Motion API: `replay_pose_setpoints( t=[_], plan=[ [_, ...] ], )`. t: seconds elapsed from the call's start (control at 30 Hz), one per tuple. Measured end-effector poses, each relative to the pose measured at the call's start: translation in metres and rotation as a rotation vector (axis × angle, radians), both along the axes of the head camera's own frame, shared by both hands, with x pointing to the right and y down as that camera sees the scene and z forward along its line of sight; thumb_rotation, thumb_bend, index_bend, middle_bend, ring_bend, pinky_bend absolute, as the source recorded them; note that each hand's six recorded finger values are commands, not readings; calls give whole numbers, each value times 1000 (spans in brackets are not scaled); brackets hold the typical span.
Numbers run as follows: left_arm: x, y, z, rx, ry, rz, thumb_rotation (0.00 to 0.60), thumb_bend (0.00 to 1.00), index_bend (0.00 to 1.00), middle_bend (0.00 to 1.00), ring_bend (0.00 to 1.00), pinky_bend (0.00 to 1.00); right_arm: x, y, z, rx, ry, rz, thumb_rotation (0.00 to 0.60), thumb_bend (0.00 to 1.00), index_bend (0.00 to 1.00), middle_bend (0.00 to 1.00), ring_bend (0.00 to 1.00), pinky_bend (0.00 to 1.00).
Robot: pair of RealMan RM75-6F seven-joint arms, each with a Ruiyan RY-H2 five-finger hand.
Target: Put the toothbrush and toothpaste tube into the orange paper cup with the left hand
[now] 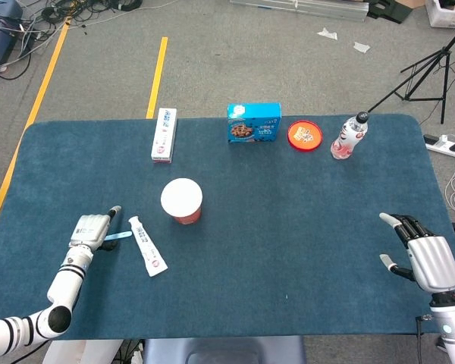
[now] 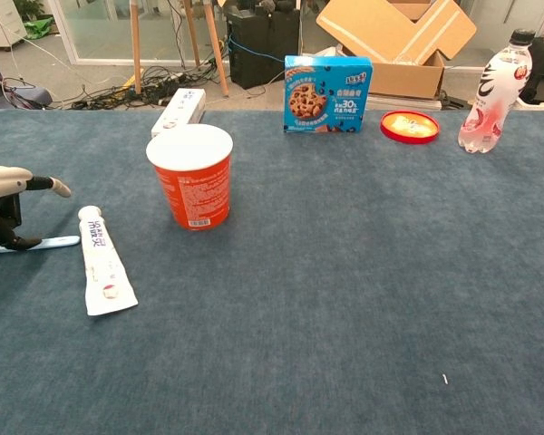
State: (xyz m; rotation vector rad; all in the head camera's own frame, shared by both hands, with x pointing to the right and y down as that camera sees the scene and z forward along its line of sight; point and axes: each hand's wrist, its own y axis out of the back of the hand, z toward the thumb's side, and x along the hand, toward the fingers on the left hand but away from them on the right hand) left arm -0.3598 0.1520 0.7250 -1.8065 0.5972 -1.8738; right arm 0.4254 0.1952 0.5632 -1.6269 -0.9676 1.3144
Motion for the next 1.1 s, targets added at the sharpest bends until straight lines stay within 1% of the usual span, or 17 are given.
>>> replay_pose_setpoints(
  t=[0.13, 0.23, 0.5, 0.67, 0.93, 1.1],
  plan=[
    [-1, 0, 0, -8, 0, -1, 600, 311, 195, 1000, 1000, 1000, 0, 0, 1, -3, 0, -1, 600, 166, 216, 260, 223, 523],
    [-1, -1, -1, -6, -1, -1, 600, 311, 254, 1000, 1000, 1000, 0, 0, 2, -6, 2, -1, 600, 166, 216, 260, 223, 523],
    [-3, -1, -3, -3, -15, 5, 600, 310, 288, 1000, 1000, 1000, -1, 1, 3, -9, 3, -3, 600, 166, 216, 260, 223, 522],
    [-7, 1, -3, -9, -26, 7, 600, 310, 293, 1000, 1000, 1000, -1, 1, 3, -12, 5, -5, 600, 166, 216, 260, 223, 522],
    [-10, 0, -3, -3, -33, 3, 600, 310, 337, 1000, 1000, 1000, -3, 1, 6, -16, 9, -9, 600, 166, 216, 260, 223, 523],
    [-13, 2, -2, 2, -48, 12, 600, 310, 341, 1000, 1000, 1000, -3, 1, 6, -17, 9, -9, 600, 166, 216, 260, 223, 522]
  ],
)
